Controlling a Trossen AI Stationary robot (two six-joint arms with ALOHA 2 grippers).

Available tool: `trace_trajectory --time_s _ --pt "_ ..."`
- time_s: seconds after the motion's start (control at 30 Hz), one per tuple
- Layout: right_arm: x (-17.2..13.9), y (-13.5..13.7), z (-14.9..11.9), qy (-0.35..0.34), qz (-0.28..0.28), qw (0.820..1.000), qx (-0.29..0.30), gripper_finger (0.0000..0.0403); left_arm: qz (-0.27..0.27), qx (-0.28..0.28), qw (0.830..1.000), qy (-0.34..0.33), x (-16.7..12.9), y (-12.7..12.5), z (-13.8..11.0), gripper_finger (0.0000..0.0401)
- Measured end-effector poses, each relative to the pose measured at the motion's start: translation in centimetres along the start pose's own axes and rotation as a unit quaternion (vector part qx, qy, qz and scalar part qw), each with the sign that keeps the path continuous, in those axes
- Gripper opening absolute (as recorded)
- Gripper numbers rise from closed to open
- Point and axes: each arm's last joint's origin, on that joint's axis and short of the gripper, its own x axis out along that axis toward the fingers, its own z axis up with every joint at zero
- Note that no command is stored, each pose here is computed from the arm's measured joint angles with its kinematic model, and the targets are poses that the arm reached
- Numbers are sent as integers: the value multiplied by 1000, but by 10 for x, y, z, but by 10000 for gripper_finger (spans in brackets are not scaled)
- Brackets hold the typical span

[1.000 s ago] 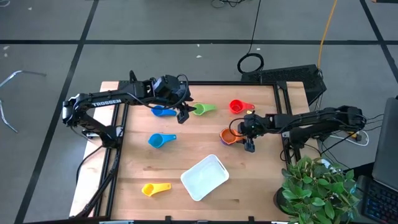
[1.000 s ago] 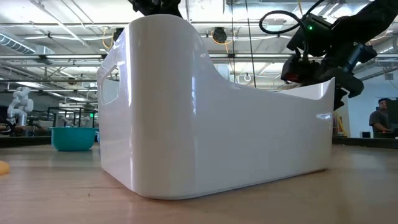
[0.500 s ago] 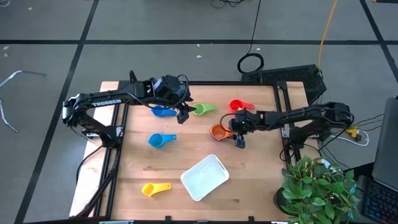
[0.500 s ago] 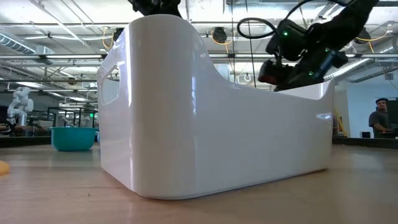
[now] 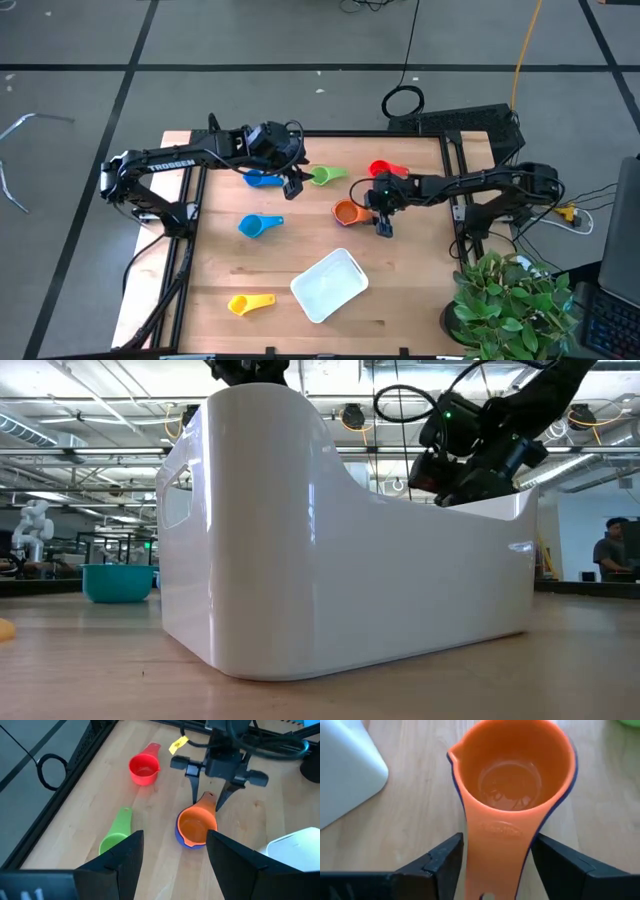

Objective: Nest measuring cups in basket
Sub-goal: Stack the orange measuring cup on top of the purple measuring cup, then stack the red measuring cup on top of the orange measuring cup

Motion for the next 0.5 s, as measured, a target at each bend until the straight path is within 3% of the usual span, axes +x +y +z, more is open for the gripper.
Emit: trace_trajectory --time_s 0.23,0.5 --pt "-34 -4 -2 -3 -29 1000 12 274 0 7 1000 0 0 0 0 218" --pt "-86 -48 -1 39 -112 991 56 278 0 20 1000 0 0 0 0 218"
